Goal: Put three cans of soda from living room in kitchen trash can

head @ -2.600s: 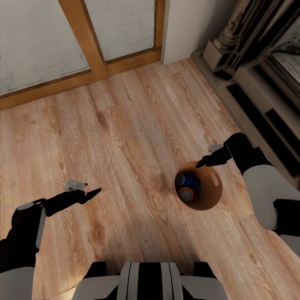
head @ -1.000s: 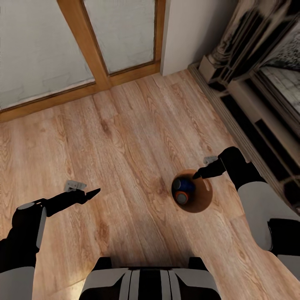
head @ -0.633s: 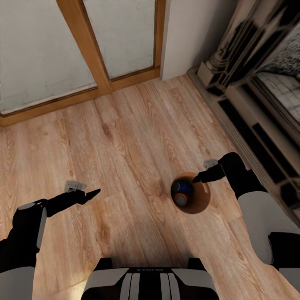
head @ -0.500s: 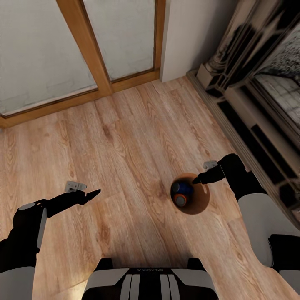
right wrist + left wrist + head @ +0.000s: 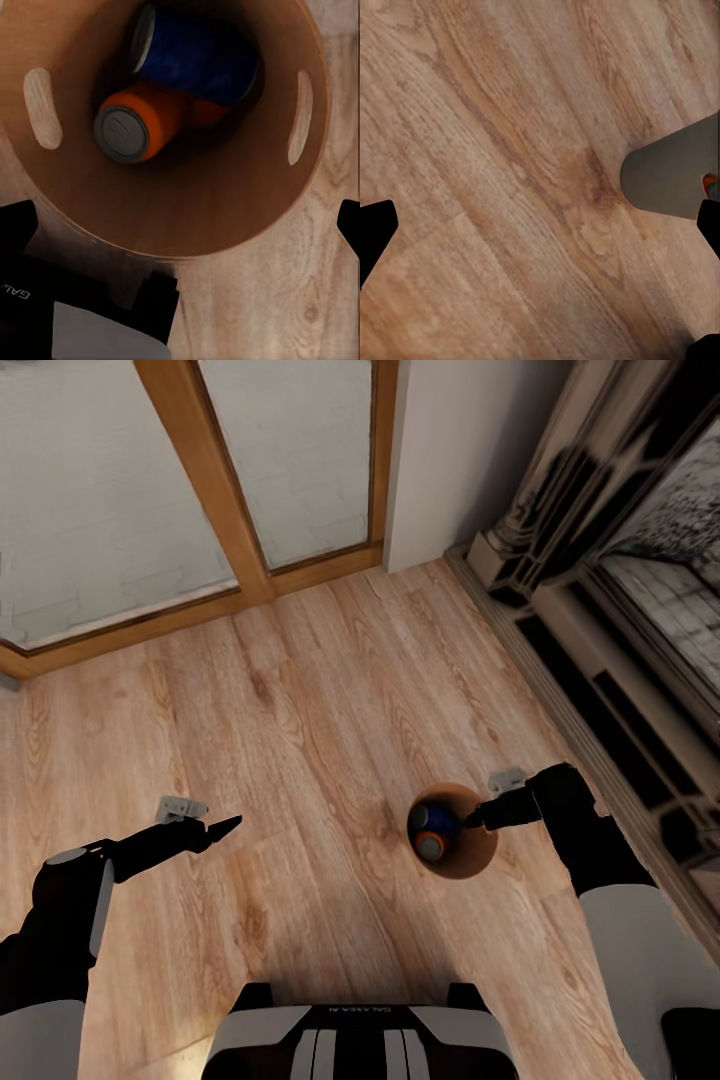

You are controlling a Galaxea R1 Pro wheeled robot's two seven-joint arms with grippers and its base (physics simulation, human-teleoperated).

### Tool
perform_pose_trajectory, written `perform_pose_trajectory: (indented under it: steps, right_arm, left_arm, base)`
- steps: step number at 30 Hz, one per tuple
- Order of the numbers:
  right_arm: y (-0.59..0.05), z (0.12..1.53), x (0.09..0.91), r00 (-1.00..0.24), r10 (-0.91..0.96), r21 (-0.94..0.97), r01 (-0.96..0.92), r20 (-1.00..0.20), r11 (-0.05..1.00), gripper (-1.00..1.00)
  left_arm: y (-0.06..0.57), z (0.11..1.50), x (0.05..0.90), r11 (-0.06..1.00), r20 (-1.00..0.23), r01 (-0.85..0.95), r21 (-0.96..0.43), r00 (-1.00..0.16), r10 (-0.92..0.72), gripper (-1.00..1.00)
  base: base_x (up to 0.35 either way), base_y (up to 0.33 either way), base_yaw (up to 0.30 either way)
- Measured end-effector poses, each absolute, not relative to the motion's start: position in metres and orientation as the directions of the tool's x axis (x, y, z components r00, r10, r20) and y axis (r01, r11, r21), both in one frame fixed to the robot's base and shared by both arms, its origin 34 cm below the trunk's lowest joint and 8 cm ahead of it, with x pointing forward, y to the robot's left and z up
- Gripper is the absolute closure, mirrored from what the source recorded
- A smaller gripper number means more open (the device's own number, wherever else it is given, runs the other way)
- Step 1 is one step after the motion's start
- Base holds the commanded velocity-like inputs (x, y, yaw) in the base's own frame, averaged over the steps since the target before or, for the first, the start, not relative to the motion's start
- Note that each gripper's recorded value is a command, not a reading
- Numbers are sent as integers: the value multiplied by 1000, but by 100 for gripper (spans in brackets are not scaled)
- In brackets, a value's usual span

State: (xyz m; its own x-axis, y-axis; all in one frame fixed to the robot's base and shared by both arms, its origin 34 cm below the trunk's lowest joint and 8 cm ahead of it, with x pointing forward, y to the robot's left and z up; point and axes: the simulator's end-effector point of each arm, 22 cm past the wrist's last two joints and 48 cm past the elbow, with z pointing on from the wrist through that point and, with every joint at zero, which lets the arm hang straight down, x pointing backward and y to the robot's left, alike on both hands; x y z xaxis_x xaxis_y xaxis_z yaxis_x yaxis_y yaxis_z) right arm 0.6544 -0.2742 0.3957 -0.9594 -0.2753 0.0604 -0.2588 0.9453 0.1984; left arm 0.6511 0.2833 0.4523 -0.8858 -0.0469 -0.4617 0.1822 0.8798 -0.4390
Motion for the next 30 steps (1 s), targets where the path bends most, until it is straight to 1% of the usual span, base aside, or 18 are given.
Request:
perform_pose_trajectory:
  steps: [3,9,10,15,19,24,30]
  right_arm:
    - [-270,411,631,-955,-296,188,-286,26,940,-100]
    - [-270,437,601,-950,-314,176,-309,0,935,-100]
    - [-278,440,582,-956,-294,176,-287,14,942,-100]
    - [-282,452,570,-961,-276,178,-268,18,947,-100]
    - [-284,456,540,-959,-277,184,-262,60,947,-100]
    - [-283,463,533,-952,-304,193,-291,43,937,-100]
    - [-282,474,517,-946,-322,202,-307,47,930,-100]
  left_arm:
    - [283,460,653,880,-465,184,-438,-884,-47,-100]
    - [283,473,655,879,-467,184,-439,-883,-48,-100]
    - [283,474,654,880,-463,180,-440,-885,-50,-100]
    - [285,482,655,884,-461,175,-434,-886,-51,-100]
    - [286,489,655,885,-460,173,-431,-887,-50,-100]
    - [285,497,655,885,-453,168,-434,-890,-53,-100]
    - [286,501,638,883,-397,128,-451,-915,-71,-100]
  base:
    - [0,0,0]
    - [0,0,0]
    - [0,0,0]
    - [0,0,0]
    - [0,0,0]
    - [0,0,0]
    - [0,0,0]
